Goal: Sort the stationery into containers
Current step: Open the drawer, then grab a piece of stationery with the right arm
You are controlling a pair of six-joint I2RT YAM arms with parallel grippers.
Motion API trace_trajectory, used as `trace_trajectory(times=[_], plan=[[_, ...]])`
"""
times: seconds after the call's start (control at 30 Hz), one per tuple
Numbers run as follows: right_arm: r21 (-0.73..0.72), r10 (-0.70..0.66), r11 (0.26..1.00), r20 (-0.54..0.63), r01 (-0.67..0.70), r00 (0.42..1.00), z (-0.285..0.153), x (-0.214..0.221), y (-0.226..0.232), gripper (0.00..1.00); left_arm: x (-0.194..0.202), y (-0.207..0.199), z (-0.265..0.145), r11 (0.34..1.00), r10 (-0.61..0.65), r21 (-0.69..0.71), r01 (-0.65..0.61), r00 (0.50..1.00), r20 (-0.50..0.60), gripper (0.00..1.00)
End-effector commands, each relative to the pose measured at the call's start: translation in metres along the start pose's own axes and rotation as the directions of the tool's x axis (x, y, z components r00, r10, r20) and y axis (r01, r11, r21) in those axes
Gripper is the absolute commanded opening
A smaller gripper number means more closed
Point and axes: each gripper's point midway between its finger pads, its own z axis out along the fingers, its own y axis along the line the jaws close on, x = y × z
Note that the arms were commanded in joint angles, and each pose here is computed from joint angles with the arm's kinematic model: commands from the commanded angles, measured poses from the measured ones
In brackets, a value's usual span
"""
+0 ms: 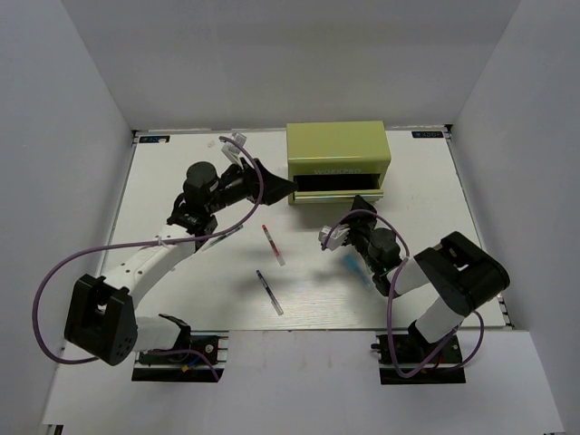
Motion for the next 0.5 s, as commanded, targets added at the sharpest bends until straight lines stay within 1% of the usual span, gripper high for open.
trace_trajectory(times=[0.0, 0.03, 0.1, 0.13, 0.17, 0.27, 0.3, 0.37, 0.4, 0.43, 0.47], plan=[[0.554, 0.068, 0.826, 0.075, -0.098, 0.995, -0.041, -0.009, -0.142, 0.57, -0.004, -0.003, -0.012, 1.000, 0.014, -0.026, -0.013, 1.000, 0.026, 0.94], [0.571, 0.066, 0.815, 0.081, -0.100, 0.995, -0.046, -0.009, -0.148, 0.57, -0.006, -0.008, -0.015, 1.000, 0.019, -0.021, -0.019, 0.999, 0.032, 0.94], [0.562, 0.064, 0.821, 0.082, -0.099, 0.995, -0.050, -0.010, -0.144, 0.59, 0.000, 0.000, -0.017, 0.998, -0.005, -0.064, 0.006, 1.000, 0.021, 0.94], [0.578, 0.066, 0.810, 0.085, -0.103, 0.994, -0.057, -0.010, -0.150, 0.59, -0.003, -0.003, -0.021, 0.997, -0.002, -0.072, 0.004, 0.999, 0.033, 0.94], [0.557, 0.061, 0.825, 0.083, -0.098, 0.995, -0.060, -0.009, -0.142, 0.60, 0.000, -0.001, -0.022, 0.997, -0.012, -0.082, 0.013, 1.000, 0.022, 0.94], [0.569, 0.060, 0.816, 0.093, -0.103, 0.994, -0.074, -0.010, -0.146, 0.60, 0.008, 0.008, -0.031, 0.988, -0.038, -0.146, 0.041, 0.999, 0.020, 0.94], [0.554, 0.057, 0.827, 0.092, -0.099, 0.994, -0.081, -0.009, -0.139, 0.60, 0.009, 0.007, -0.035, 0.985, -0.047, -0.164, 0.049, 0.999, 0.017, 0.94], [0.556, 0.061, 0.824, 0.102, -0.107, 0.993, -0.093, -0.008, -0.138, 0.60, 0.011, 0.015, -0.041, 0.973, -0.068, -0.217, 0.073, 0.997, 0.029, 0.96], [0.540, 0.062, 0.835, 0.100, -0.107, 0.993, -0.096, -0.007, -0.132, 0.60, 0.011, 0.014, -0.045, 0.970, -0.071, -0.232, 0.077, 0.997, 0.035, 0.96], [0.527, 0.077, 0.842, 0.098, -0.117, 0.992, -0.099, -0.006, -0.126, 0.60, 0.016, 0.024, -0.050, 0.952, -0.092, -0.291, 0.097, 0.995, 0.031, 0.97], [0.533, 0.091, 0.837, 0.088, -0.124, 0.992, -0.104, -0.003, -0.130, 0.60, 0.021, 0.030, -0.053, 0.939, -0.116, -0.323, 0.118, 0.993, 0.026, 0.97]])
